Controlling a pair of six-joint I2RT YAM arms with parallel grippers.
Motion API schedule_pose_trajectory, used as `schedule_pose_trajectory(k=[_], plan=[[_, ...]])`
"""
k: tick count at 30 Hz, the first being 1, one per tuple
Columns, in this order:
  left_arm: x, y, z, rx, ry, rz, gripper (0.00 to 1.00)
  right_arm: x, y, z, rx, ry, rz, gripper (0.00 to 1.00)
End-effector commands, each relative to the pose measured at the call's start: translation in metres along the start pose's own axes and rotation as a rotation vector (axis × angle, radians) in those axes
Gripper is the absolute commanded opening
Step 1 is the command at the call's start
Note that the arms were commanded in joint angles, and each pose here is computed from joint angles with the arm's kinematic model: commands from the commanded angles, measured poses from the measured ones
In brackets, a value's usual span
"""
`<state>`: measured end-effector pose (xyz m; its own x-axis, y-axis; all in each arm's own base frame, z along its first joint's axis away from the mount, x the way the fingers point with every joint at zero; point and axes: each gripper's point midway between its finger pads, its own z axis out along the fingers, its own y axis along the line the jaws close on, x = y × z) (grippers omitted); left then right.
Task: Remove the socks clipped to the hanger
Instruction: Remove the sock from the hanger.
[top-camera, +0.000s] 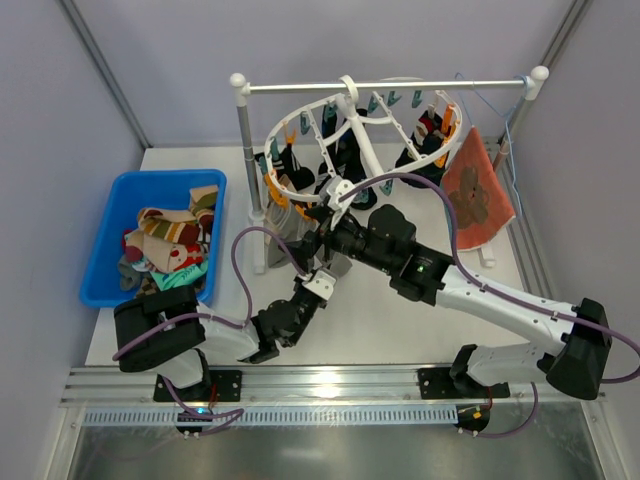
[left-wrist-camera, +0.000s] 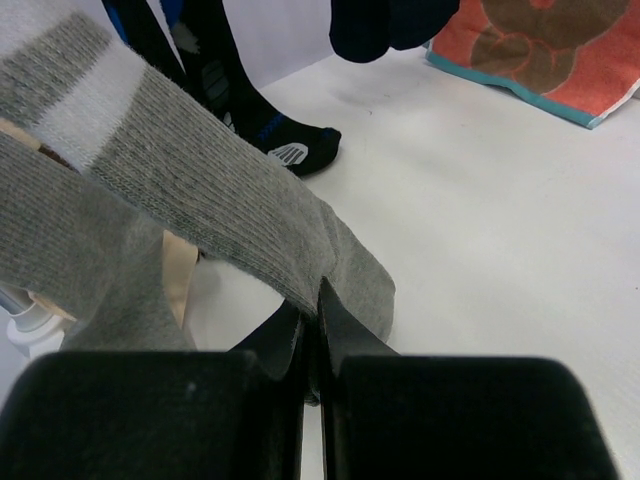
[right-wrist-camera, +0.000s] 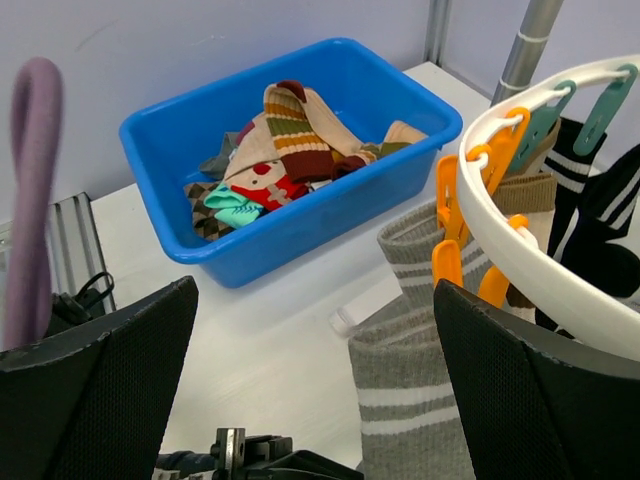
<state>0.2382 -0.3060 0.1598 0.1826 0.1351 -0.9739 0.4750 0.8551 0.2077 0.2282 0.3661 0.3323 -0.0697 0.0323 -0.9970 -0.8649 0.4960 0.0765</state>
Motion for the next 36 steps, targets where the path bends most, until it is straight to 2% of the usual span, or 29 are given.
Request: schedule_pose_trajectory(k=[1,6,25,36], plan=[[-0.055,0.018,-0.001,-0.072,-0.195,-0.187,0.00,-0.005,-0.007,0.006,0.052,-0.039,0.029,1.00],[-0.057,0.019,-0.003,-0.067,-0.201,-0.194,0.00,-0.006,-0.028,0.005,0.166,-0.057,0.024,1.00],[-0.054,0.017,-0.002,-0.063,-0.195,-0.192,0.00,-0.016,-0.041,-0.013,0.241,-0.122,-0.017,1.00],[-0.053,0.013,-0.001,-0.053,-0.193,-0.193,0.00,-0.007,-0.053,-0.002,0.299,-0.093,-0.035,1.00]])
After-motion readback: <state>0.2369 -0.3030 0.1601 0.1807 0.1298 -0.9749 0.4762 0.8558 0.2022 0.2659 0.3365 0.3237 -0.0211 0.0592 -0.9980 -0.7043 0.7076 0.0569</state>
